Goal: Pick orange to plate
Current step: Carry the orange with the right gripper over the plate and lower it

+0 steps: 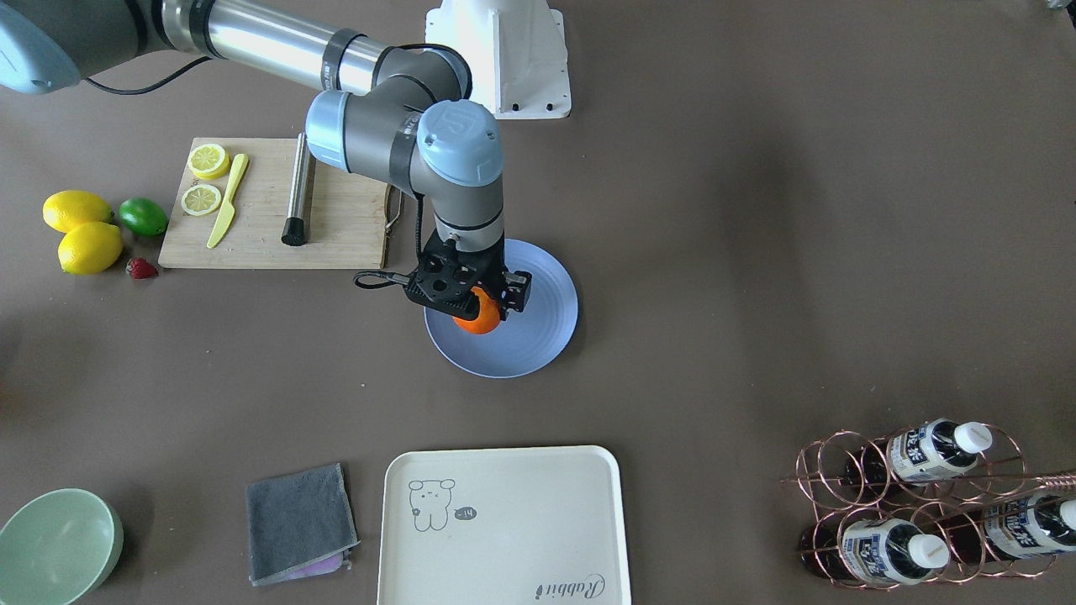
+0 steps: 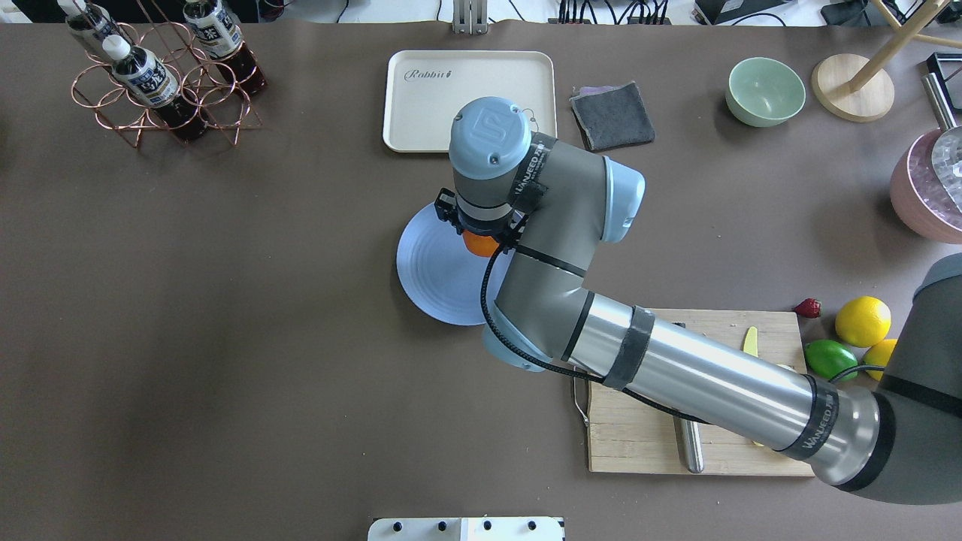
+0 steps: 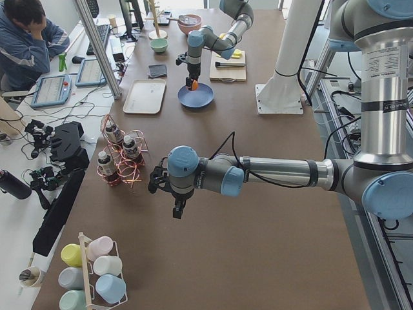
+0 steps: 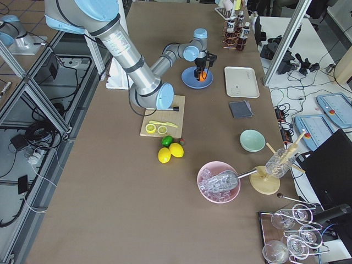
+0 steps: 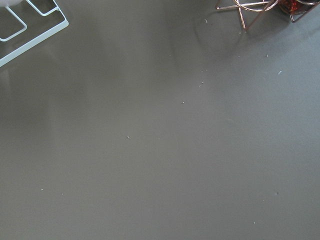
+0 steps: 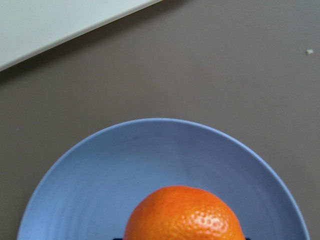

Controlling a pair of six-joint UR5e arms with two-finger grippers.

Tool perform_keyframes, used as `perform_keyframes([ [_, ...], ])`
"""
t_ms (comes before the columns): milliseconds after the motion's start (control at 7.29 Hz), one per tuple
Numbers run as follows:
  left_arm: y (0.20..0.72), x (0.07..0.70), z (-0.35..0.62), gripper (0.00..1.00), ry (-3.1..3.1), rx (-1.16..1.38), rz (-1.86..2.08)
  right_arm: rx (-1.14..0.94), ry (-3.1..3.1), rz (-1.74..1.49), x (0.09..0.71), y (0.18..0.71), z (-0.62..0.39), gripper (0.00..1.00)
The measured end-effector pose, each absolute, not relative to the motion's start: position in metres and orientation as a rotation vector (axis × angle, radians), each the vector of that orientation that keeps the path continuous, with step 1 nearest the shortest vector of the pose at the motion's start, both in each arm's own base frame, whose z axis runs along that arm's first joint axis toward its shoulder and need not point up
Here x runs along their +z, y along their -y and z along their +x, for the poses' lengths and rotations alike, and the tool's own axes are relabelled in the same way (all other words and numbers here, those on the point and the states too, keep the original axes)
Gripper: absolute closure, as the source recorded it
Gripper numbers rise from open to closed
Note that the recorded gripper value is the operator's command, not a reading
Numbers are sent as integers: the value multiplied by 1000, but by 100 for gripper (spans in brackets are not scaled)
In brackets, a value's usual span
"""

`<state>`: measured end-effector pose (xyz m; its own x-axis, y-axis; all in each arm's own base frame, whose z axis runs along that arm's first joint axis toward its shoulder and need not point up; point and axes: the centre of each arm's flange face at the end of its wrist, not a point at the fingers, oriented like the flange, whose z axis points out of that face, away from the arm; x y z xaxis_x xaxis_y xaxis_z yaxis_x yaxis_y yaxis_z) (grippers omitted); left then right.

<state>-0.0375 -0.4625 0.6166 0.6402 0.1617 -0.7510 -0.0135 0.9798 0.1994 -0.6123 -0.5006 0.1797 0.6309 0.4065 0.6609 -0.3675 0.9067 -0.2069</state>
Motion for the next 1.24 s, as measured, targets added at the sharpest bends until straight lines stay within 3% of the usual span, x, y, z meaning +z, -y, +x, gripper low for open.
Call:
perform_keyframes([
  [549, 459, 620, -38, 1, -873, 97, 176, 425, 710, -55, 178, 480, -647, 100],
  [686, 459, 620, -38, 1, -873, 97, 176, 419, 706, -53, 179, 479, -649, 81],
  [824, 459, 620, -38, 1, -873, 97, 176, 416, 704, -47, 179, 478, -650, 1],
  [1235, 449, 634, -38, 1, -871, 83, 143, 366, 713, -7, 174, 486, -641, 0],
])
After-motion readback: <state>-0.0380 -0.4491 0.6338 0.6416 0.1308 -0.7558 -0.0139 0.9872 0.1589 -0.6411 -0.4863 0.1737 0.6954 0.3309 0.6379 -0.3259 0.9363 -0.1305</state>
